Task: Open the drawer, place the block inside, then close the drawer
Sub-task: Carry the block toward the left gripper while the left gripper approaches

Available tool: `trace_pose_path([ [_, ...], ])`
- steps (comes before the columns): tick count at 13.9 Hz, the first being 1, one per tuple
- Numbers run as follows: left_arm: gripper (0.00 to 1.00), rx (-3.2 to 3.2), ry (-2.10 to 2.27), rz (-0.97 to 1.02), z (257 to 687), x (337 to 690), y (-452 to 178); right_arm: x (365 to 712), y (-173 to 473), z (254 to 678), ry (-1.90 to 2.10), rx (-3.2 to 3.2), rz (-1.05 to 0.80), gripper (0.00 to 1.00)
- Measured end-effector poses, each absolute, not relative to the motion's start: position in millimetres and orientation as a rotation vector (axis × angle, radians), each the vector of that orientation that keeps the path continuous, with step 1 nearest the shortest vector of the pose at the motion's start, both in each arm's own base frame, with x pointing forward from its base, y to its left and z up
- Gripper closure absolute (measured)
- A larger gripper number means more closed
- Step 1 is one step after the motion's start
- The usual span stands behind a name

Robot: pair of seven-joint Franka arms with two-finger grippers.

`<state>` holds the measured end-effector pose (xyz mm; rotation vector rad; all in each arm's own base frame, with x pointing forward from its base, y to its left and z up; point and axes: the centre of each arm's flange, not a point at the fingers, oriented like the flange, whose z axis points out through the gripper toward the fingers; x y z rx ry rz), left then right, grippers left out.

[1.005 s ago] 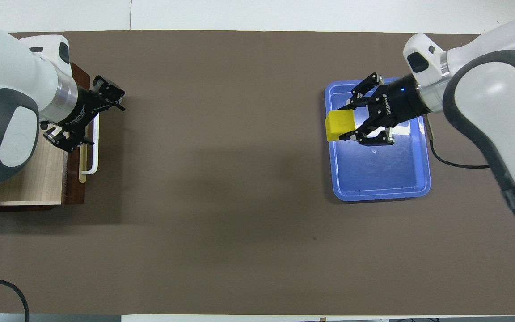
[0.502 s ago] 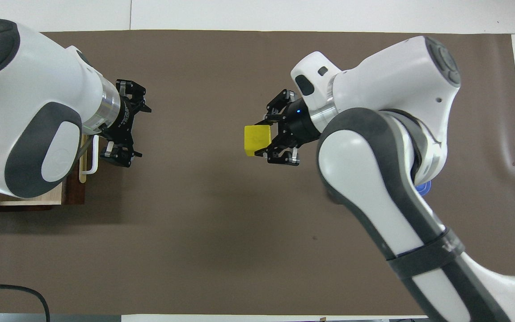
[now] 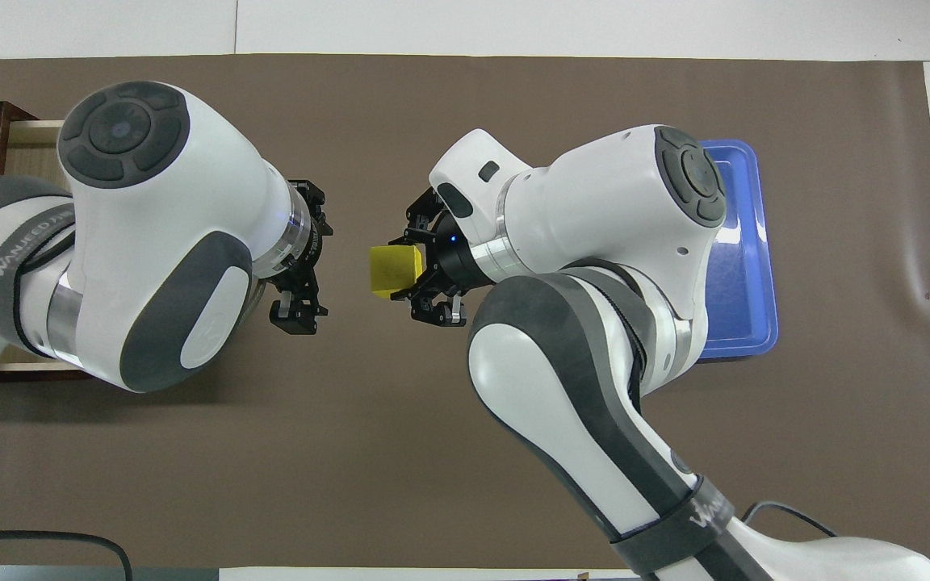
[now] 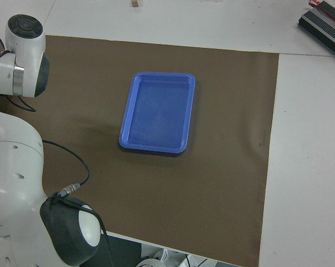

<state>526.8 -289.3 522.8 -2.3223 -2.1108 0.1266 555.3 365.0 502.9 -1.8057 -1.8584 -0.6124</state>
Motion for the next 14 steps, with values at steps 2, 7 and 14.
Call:
trace_pose_path([
  [2, 0.0, -2.291, -2.14, 0.128, 522.7, 521.1, -299.3, 555.2, 364.1, 500.1, -1.856, -1.809, -0.606, 0.45],
  [7, 0.0, -2.215, -2.28, 0.112, 527.4, 512.0, -324.9, 553.3, 366.5, 499.0, -1.859, -1.805, -0.602, 0.45],
  [14, 0.05, -2.205, -2.295, 0.114, 528.3, 498.1, -347.1, 552.2, 370.4, 500.2, -1.864, -1.806, -0.621, 0.45],
])
